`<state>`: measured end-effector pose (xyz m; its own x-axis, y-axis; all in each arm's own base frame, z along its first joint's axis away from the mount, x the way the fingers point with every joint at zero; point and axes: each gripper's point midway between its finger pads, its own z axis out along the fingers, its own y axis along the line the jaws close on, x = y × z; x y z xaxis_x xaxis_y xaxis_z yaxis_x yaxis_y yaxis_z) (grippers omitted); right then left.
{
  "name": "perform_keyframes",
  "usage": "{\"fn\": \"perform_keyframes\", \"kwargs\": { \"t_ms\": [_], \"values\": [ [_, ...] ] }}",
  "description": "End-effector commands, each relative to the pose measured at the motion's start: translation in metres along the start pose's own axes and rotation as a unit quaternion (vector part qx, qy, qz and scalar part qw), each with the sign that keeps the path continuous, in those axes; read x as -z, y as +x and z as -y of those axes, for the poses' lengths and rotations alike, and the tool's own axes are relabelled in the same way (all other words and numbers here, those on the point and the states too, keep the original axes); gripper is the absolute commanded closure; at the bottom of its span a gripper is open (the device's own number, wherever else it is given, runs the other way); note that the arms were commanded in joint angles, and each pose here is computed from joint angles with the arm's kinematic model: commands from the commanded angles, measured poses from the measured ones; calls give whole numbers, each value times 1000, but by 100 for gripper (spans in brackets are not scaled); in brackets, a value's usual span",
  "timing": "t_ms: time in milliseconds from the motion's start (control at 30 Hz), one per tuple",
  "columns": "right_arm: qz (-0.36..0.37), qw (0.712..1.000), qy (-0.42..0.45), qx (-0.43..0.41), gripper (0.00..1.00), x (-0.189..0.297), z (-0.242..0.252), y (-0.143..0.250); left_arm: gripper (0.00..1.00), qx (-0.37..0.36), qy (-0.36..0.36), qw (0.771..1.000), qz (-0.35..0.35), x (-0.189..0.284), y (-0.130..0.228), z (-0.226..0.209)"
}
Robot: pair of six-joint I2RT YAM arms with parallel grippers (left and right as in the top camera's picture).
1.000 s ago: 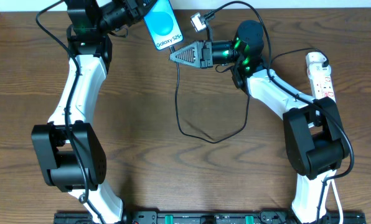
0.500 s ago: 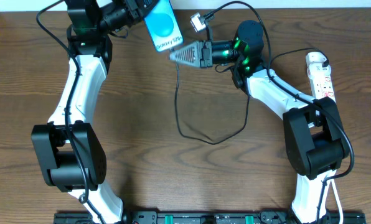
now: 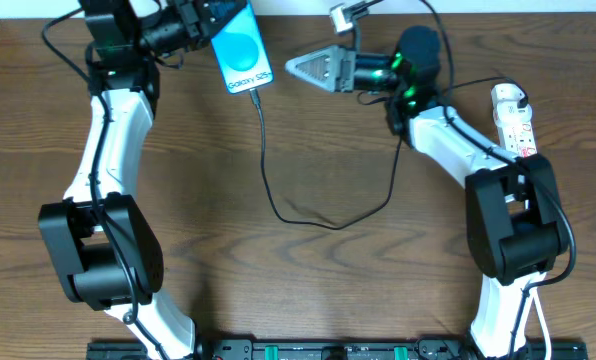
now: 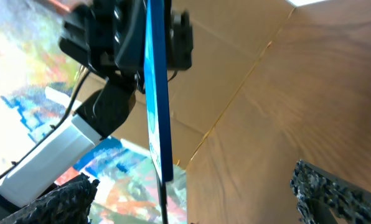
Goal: Plug charger to phone and switch on socket
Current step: 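Open the right gripper and pull it back to the upper right, then lower the plugged phone onto the table center with the left gripper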
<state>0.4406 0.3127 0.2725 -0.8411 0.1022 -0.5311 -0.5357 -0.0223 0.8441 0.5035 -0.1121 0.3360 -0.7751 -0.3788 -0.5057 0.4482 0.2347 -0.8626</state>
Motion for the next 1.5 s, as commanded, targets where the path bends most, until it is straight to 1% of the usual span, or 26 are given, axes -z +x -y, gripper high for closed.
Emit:
{"fn": "perform_keyframes", "kwargs": {
  "t_ms": [0,167,300,400,533,633,867,933,1033,1100,1167,1233,1300,1333,1367,1400,1467],
  "values": [
    [24,1000,12,14,1,27,2,-23,93,8,-1,1000,-4,12,-3,4],
    [43,998,39,-18,1,56,19,-35,92,28,-8,1000,-5,14,-1,-1],
    [45,996,61,-42,1,68,35,-35,93,29,-8,1000,-6,14,-1,-1],
    [36,993,83,-73,1,71,51,-25,93,29,-8,1000,-6,14,-1,-1],
    [24,984,135,-118,1,76,82,-3,93,29,-8,1000,-7,13,0,-1],
    [18,976,173,-132,1,82,100,11,93,29,-7,1000,-7,13,0,-1],
    [20,960,243,-135,1,94,118,22,93,28,-8,1000,-7,13,0,-1],
    [20,947,293,-131,1,105,124,27,93,28,-8,1000,-7,13,0,-1],
    [23,931,344,-118,1,117,121,28,93,30,-9,999,-8,13,1,-2],
    [35,913,394,-104,1,132,116,24,93,33,-17,999,-11,12,4,-7],
    [57,886,451,-90,1,150,107,17,93,51,-35,998,-15,9,12,-18],
    [87,854,509,-72,1,173,92,7,93,66,-64,996,-23,3,24,-32],
    [114,827,549,-36,1,191,68,-5,93,74,-100,992,-35,-5,41,-47],
    [119,822,556,-24,1,195,61,-9,93,75,-110,990,-41,-8,48,-51],
    [133,811,570,1,1,203,44,-16,93,66,-129,988,-61,-15,64,-57],
    [139,807,574,10,1,206,36,-19,93,64,-144,985,-72,-20,74,-61],
    [158,793,588,28,1,215,19,-26,93,75,-199,973,-91,-29,97,-78]
  ]
}}
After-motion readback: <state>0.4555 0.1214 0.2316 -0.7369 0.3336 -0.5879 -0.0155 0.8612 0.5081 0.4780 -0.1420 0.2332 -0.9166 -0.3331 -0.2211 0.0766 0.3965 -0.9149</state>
